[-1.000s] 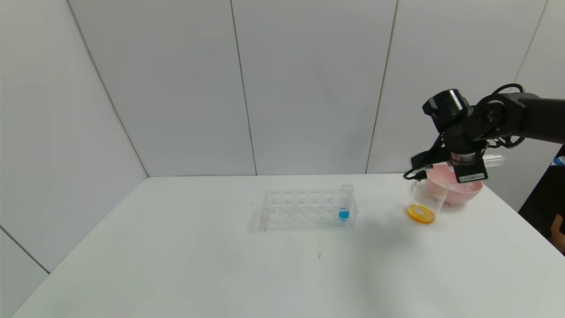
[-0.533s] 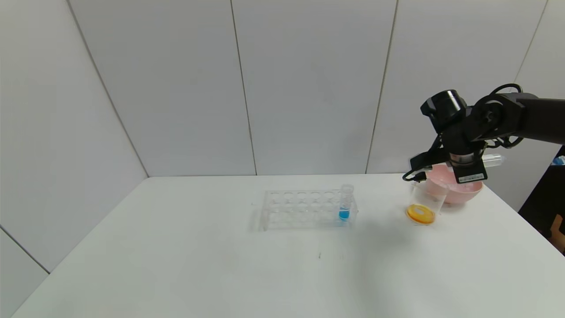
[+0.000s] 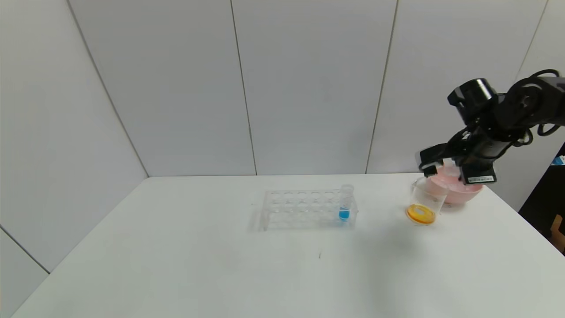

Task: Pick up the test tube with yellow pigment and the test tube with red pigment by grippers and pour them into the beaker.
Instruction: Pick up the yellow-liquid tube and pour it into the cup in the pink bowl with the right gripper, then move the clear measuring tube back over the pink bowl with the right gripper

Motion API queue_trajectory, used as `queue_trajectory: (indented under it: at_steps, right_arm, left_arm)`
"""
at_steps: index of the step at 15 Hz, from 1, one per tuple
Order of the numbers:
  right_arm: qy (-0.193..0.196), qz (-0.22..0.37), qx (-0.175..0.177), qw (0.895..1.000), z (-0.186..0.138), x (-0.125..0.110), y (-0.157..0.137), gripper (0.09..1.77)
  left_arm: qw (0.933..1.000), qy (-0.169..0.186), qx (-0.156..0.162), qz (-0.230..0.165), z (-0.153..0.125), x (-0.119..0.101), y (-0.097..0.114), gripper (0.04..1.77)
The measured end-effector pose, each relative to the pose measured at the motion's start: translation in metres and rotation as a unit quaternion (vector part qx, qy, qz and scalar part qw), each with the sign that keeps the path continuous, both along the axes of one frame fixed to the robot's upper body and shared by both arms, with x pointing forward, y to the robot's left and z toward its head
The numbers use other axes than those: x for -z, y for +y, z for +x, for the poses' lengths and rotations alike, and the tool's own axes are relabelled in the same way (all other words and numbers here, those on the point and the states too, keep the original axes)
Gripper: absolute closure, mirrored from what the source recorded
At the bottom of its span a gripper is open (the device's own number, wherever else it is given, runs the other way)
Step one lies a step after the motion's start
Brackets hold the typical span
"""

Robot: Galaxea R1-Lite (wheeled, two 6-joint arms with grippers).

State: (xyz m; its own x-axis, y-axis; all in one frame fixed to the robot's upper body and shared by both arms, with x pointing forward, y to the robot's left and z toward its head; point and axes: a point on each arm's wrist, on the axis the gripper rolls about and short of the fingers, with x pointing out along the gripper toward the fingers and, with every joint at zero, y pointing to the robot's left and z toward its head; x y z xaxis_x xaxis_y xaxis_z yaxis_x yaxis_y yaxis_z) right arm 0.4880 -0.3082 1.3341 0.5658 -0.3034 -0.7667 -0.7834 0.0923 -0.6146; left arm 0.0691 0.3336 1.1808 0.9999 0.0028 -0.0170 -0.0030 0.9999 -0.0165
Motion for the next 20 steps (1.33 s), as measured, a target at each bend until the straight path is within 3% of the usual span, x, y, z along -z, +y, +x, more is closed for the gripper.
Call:
queue_trajectory:
  at_steps: [3, 6, 11, 13, 15, 18, 20]
  right_arm:
    - [-0.001, 0.159, -0.014, 0.987, -0.014, -0.014, -0.029, 1.34]
    - [-0.014, 0.302, 0.014, 0.953, -0.022, -0.022, -0.057, 1.34]
    - [-0.031, 0.434, 0.075, 0.897, -0.033, -0.031, -0.090, 1.34]
    - [-0.053, 0.478, 0.110, 0.870, -0.034, -0.037, -0.102, 1.34]
    - [-0.082, 0.523, 0.153, 0.834, -0.034, -0.044, -0.111, 1.34]
    - [-0.132, 0.557, 0.181, 0.800, -0.033, -0.049, -0.129, 1.34]
    - [-0.165, 0.596, 0.204, 0.759, -0.029, -0.052, -0.134, 1.34]
  left_arm:
    - [1.0000, 0.000, 0.000, 0.000, 0.000, 0.000, 0.000, 0.09]
    - [1.0000, 0.000, 0.000, 0.000, 0.000, 0.000, 0.000, 0.09]
    - [1.0000, 0.000, 0.000, 0.000, 0.000, 0.000, 0.000, 0.09]
    - [1.0000, 0.000, 0.000, 0.000, 0.000, 0.000, 0.000, 0.09]
    - [1.0000, 0.000, 0.000, 0.000, 0.000, 0.000, 0.000, 0.09]
    - [1.0000, 0.000, 0.000, 0.000, 0.000, 0.000, 0.000, 0.09]
    - [1.0000, 0.000, 0.000, 0.000, 0.000, 0.000, 0.000, 0.09]
